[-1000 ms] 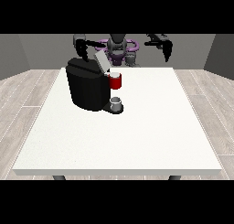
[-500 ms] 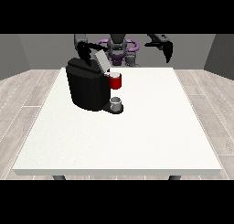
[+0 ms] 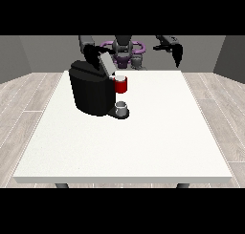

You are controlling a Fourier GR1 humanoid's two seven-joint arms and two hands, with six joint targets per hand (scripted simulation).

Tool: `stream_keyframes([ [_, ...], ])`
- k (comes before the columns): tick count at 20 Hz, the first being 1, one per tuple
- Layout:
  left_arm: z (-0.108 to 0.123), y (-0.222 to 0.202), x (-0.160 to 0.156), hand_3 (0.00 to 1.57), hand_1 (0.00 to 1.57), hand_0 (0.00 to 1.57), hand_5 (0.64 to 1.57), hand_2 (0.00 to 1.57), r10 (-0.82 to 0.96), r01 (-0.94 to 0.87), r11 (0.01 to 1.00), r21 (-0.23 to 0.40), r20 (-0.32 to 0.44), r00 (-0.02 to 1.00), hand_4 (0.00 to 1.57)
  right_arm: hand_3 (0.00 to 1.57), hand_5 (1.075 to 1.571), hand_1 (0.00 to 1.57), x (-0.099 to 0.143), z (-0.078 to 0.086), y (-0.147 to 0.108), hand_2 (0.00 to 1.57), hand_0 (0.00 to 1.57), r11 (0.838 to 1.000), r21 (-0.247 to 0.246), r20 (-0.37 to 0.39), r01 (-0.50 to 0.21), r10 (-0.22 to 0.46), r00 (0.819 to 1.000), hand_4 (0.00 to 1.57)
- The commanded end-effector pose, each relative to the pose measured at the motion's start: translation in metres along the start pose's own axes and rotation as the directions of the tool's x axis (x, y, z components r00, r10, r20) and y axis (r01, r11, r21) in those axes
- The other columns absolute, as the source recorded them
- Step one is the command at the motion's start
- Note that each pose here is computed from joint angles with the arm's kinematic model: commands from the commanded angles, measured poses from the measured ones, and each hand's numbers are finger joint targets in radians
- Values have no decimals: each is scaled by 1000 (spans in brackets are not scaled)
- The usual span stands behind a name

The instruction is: Insert the coffee pod into the coffee machine and close the lid

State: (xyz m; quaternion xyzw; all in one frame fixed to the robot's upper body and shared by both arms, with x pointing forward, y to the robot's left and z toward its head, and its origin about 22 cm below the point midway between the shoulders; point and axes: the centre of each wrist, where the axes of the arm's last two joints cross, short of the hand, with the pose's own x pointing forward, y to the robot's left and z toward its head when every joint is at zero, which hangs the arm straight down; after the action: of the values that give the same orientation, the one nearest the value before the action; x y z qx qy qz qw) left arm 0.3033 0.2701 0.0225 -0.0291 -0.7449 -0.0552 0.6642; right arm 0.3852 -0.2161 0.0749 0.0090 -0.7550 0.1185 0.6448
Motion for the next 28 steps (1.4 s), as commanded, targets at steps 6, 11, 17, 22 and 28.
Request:
stream_keyframes([
  [6, 4, -7, -2, 0, 0, 0, 1571, 0, -13, 13, 1000, 1, -21, 1000, 0, 0, 1571, 0, 4, -14, 13, 0, 0, 999, 16, -16, -36, 37, 999, 0],
  [11, -17, -1, 21, 0, 0, 0, 1571, 0, -2, 1, 1000, 25, 21, 1000, 158, 0, 1571, 0, 16, -25, 19, 0, 0, 997, 60, 30, -55, 53, 998, 154],
  [17, -16, 4, 2, 0, 0, 0, 1571, 0, -9, 8, 999, 45, 8, 1000, 139, 0, 1571, 0, 52, -40, 66, 0, 0, 987, 96, 97, -125, 115, 989, 173],
  [22, -9, 14, 6, 0, 0, 0, 1571, 0, -12, 11, 1000, 7, 31, 999, 0, 0, 1571, 0, 33, -37, 46, 0, 0, 980, 104, 100, -172, 162, 982, 110],
  [28, 5, -18, -4, 0, 0, 0, 1571, 0, -11, 11, 1000, 5, 60, 998, 185, 0, 1571, 0, 36, -36, 57, 0, 0, 984, 138, 131, -109, 91, 987, 30],
])
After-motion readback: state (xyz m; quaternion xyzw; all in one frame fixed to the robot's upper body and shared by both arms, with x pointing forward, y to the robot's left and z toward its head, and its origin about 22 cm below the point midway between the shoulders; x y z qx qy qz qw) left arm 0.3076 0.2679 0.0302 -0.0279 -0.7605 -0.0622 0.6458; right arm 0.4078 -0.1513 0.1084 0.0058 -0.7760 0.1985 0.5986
